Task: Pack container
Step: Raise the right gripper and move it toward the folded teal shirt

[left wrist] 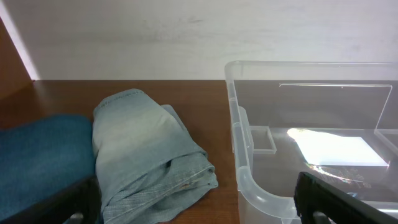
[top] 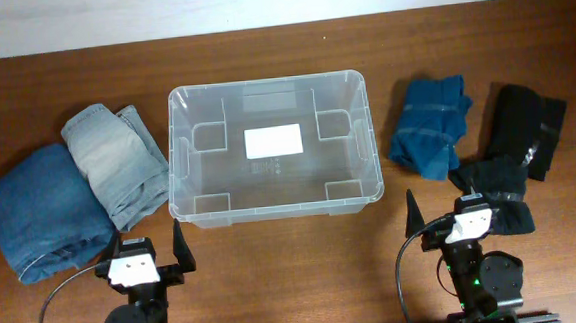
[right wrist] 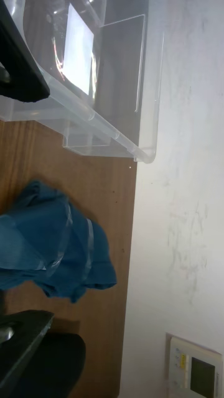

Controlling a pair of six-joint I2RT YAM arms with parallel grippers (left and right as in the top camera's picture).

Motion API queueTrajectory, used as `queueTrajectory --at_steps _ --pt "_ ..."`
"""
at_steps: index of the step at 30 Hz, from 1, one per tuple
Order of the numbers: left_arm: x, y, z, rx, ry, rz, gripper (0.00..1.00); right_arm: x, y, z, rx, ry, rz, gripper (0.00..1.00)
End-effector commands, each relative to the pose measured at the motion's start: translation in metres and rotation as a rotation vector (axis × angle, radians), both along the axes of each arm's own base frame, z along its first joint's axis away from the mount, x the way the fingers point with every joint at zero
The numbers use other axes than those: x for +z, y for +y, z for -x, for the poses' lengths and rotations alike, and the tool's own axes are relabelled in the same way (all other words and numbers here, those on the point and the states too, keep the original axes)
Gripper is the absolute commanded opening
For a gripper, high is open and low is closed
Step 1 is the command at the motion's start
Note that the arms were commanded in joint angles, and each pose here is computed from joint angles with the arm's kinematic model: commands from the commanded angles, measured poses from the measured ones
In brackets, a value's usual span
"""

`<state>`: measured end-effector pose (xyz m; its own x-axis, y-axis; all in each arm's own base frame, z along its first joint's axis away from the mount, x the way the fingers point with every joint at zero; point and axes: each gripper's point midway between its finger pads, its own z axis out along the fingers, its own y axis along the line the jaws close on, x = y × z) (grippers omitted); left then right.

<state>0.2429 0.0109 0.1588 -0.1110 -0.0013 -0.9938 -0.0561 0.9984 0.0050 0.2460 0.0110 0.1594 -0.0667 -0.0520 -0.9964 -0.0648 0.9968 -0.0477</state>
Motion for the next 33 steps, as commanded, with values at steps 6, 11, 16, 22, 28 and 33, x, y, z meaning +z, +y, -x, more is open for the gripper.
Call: queueTrajectory --at_steps 6,11,16,22,28,33 --pt "-0.003 0.000 0.000 -0.006 0.001 -0.014 0.99 -0.001 0.000 0.000 0.005 -0.001 -0.009 0.98" --pt "-0.003 0.000 0.000 -0.006 0.001 -0.014 0.99 -0.001 0.002 0.000 0.012 -0.001 -0.010 0.98" --pt "-0.003 0.000 0.000 -0.006 0.001 -0.014 0.99 -0.001 0.002 0.000 0.013 0.000 -0.010 0.98" --pt "-0.003 0.000 0.000 -0.006 0.001 -0.014 0.99 0.003 0.014 0.002 0.085 -0.011 -0.025 0.98" --pt "-0.003 0.000 0.000 -0.006 0.001 -0.014 0.99 0.078 0.014 0.015 0.085 -0.146 -0.163 0.98" --pt "-0.003 0.000 0.000 -0.006 0.001 -0.014 0.99 0.151 0.010 0.039 0.068 -0.208 -0.194 0.98"
